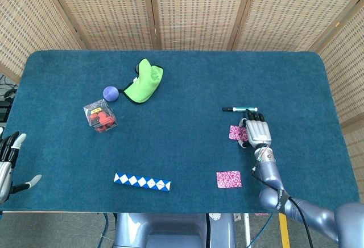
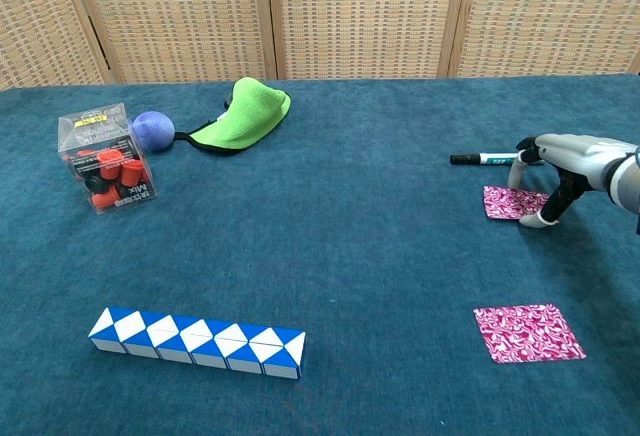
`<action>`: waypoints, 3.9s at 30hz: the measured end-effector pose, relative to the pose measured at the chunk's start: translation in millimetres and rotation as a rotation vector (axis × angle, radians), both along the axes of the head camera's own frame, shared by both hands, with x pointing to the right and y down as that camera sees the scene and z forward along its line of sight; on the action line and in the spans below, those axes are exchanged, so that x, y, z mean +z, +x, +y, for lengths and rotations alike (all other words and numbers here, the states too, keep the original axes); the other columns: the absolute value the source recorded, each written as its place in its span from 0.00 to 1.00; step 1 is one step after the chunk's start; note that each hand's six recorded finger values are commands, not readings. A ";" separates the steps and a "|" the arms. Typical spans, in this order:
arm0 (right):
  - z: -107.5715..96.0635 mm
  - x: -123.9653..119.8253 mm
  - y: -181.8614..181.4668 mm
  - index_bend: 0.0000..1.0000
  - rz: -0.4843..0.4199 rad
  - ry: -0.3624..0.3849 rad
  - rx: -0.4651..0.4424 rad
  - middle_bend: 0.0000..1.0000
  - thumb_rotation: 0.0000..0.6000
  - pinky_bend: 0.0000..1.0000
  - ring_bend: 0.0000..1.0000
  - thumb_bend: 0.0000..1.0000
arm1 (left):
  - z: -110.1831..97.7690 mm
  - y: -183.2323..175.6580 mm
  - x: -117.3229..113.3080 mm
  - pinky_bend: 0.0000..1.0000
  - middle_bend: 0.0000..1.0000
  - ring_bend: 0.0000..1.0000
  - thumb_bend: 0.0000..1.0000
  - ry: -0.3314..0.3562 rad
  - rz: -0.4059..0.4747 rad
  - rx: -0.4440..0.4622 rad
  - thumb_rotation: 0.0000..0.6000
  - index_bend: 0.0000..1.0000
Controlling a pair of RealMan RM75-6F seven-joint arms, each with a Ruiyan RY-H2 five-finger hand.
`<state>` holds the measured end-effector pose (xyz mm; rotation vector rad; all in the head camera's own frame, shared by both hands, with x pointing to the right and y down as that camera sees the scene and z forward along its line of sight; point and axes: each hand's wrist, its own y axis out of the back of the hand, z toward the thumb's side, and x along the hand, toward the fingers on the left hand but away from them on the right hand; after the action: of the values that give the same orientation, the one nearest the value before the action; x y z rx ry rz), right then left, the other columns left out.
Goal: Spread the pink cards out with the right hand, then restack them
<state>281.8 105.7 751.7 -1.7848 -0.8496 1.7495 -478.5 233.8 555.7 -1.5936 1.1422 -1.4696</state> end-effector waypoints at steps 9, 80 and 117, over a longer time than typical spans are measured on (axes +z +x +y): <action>2.5 -7.8 -3.0 0.61 -0.006 0.013 -0.020 0.04 1.00 0.00 0.00 0.31 | 0.2 0.1 -0.1 0.00 0.00 0.00 0.00 -0.001 0.002 0.001 1.00 0.00; 147.9 -60.3 -33.8 0.51 -0.120 -0.011 -0.314 0.02 1.00 0.00 0.00 0.23 | 0.6 -0.1 -0.1 0.00 0.00 0.00 0.00 -0.006 0.002 0.005 1.00 0.00; 138.6 -62.8 -33.5 0.39 -0.128 -0.008 -0.268 0.00 1.00 0.00 0.00 0.16 | 0.7 -0.2 -0.4 0.00 0.00 0.00 0.00 -0.006 0.008 0.006 1.00 0.00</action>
<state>248.3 244.3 688.9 -1.9328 -0.6192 1.4835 -478.7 234.5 555.3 -1.6069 1.1375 -1.4651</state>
